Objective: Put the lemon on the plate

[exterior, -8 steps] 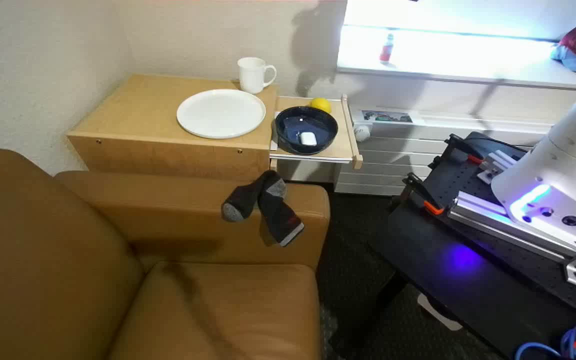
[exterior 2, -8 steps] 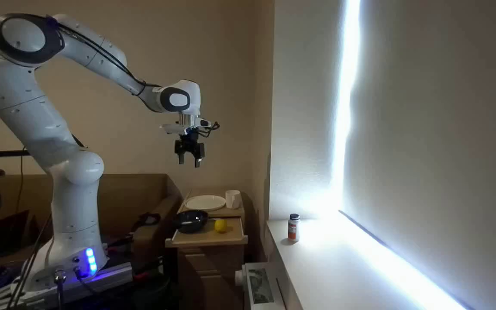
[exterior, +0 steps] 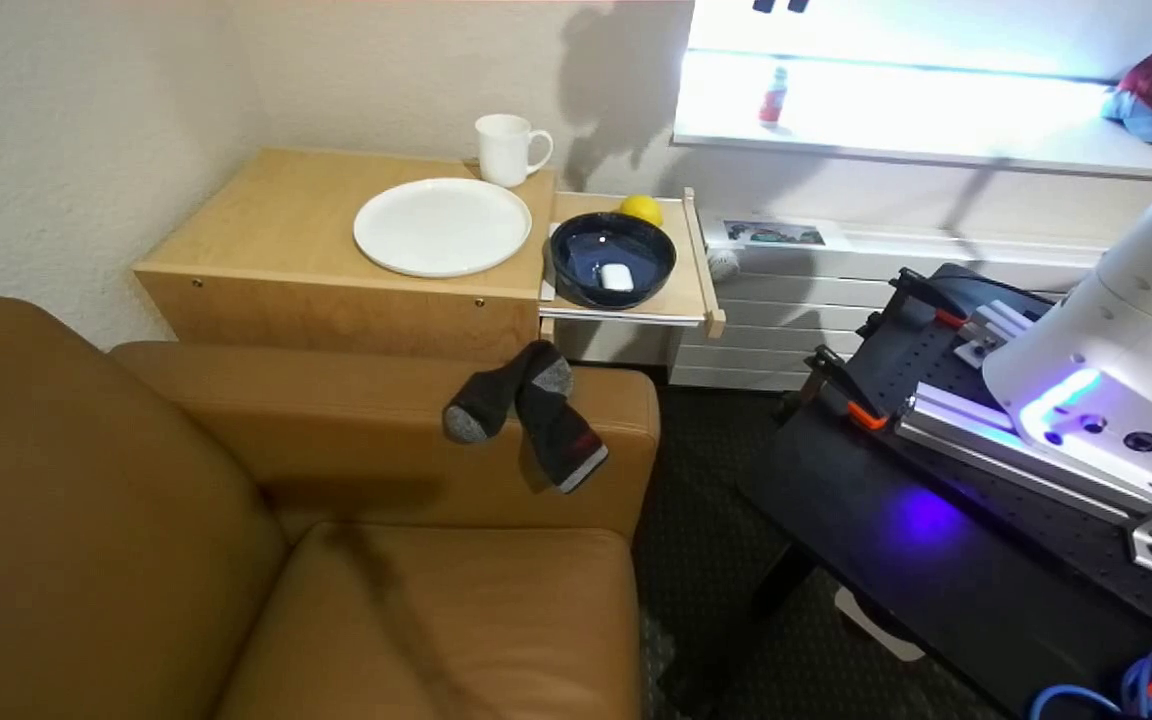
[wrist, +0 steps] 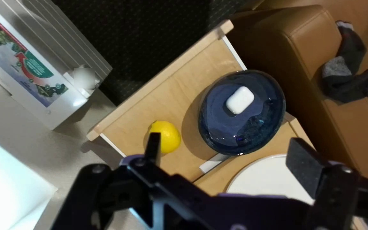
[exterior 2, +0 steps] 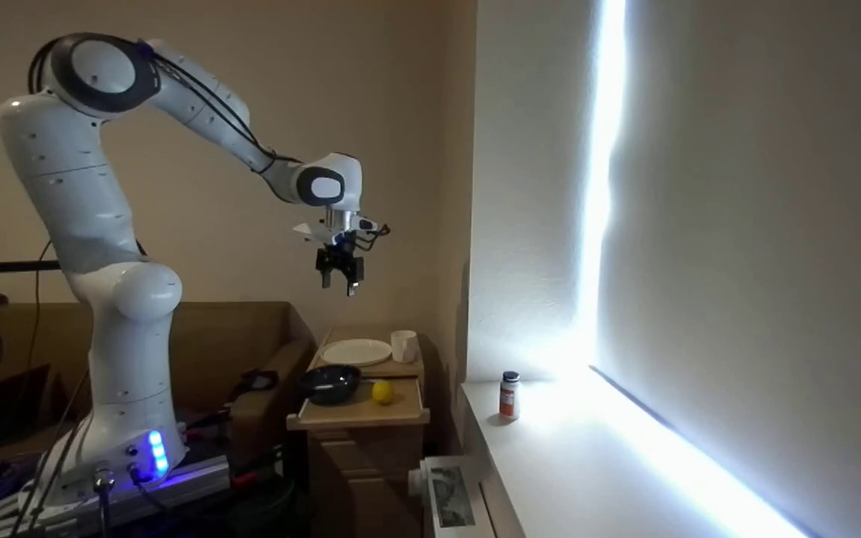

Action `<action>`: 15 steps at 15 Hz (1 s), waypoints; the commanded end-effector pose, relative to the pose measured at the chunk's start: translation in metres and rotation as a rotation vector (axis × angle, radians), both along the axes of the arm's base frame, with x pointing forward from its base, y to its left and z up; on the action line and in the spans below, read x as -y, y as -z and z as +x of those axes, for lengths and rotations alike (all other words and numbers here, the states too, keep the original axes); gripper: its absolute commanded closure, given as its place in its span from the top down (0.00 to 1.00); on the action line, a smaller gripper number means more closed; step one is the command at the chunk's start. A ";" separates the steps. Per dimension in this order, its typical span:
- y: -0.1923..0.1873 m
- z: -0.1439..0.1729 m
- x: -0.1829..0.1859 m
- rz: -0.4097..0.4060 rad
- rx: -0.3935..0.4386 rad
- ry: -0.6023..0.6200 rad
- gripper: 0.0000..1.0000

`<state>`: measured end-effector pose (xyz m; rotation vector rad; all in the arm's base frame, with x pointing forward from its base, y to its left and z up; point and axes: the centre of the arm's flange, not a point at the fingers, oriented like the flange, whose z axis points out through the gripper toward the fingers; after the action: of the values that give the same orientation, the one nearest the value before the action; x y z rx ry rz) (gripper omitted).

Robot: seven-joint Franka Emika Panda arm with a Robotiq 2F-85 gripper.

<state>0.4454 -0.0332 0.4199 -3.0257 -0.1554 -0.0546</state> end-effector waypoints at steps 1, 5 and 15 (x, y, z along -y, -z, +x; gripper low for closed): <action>0.029 0.086 -0.015 -0.022 -0.041 0.093 1.00; 0.074 0.155 -0.032 -0.067 -0.150 0.237 1.00; 0.134 0.171 -0.042 -0.036 -0.275 0.258 1.00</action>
<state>0.5983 0.0129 0.3156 -3.0301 0.1649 0.2409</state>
